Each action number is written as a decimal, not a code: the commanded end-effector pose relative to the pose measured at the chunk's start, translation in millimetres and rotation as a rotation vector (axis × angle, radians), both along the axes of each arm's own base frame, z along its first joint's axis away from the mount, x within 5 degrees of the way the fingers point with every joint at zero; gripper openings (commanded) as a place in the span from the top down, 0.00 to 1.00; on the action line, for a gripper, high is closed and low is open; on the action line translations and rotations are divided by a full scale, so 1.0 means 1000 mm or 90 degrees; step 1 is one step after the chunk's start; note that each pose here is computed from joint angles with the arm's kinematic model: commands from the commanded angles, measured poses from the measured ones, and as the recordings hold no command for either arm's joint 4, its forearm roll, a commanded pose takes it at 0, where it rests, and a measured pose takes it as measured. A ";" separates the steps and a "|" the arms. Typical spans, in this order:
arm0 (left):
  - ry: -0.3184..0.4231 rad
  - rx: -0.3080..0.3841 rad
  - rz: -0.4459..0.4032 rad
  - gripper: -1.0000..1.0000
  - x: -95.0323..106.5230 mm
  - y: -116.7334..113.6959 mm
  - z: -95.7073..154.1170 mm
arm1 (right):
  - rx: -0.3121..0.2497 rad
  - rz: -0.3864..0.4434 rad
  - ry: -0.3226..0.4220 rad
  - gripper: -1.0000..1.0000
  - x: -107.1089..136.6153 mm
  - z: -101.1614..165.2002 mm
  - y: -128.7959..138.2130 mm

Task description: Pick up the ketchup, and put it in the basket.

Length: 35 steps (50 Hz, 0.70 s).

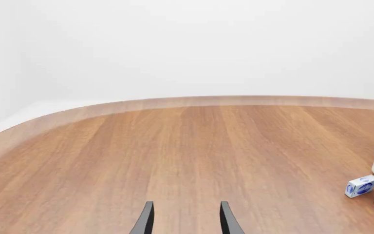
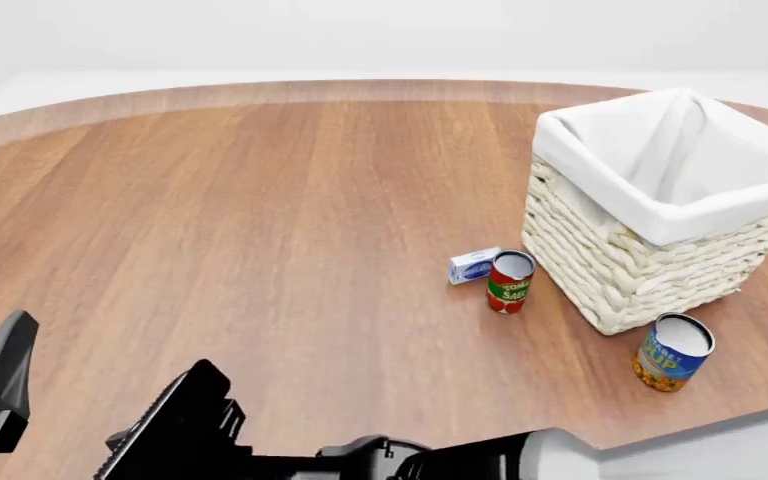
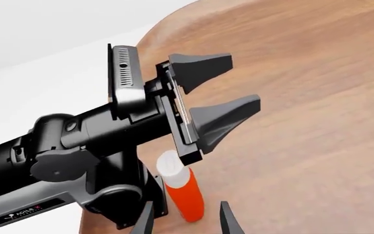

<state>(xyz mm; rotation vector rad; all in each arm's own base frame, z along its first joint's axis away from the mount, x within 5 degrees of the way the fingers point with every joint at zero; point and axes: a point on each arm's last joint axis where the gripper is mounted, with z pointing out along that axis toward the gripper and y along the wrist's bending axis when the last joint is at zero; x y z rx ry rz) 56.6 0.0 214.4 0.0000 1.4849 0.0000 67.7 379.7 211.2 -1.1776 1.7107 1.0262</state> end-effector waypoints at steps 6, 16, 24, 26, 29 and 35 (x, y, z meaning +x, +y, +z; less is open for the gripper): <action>0.000 0.000 0.000 0.00 0.000 0.000 0.000 | -0.012 -0.004 0.011 0.00 0.002 -0.008 0.006; 0.000 0.000 0.000 0.00 0.000 0.000 0.000 | -0.017 0.000 0.008 0.00 0.001 -0.008 0.012; 0.000 0.000 0.000 0.00 0.000 0.000 0.000 | -0.021 0.003 0.006 0.00 0.000 -0.009 0.017; 0.000 0.000 0.000 0.00 0.000 0.000 0.000 | -0.020 0.005 0.006 0.00 -0.001 -0.007 0.017; 0.000 0.000 0.000 0.00 0.000 0.000 0.000 | -0.019 0.007 0.006 0.00 -0.002 -0.006 0.017; 0.000 0.000 0.000 0.00 0.000 0.000 0.000 | -0.017 0.009 0.006 0.00 -0.004 -0.005 0.017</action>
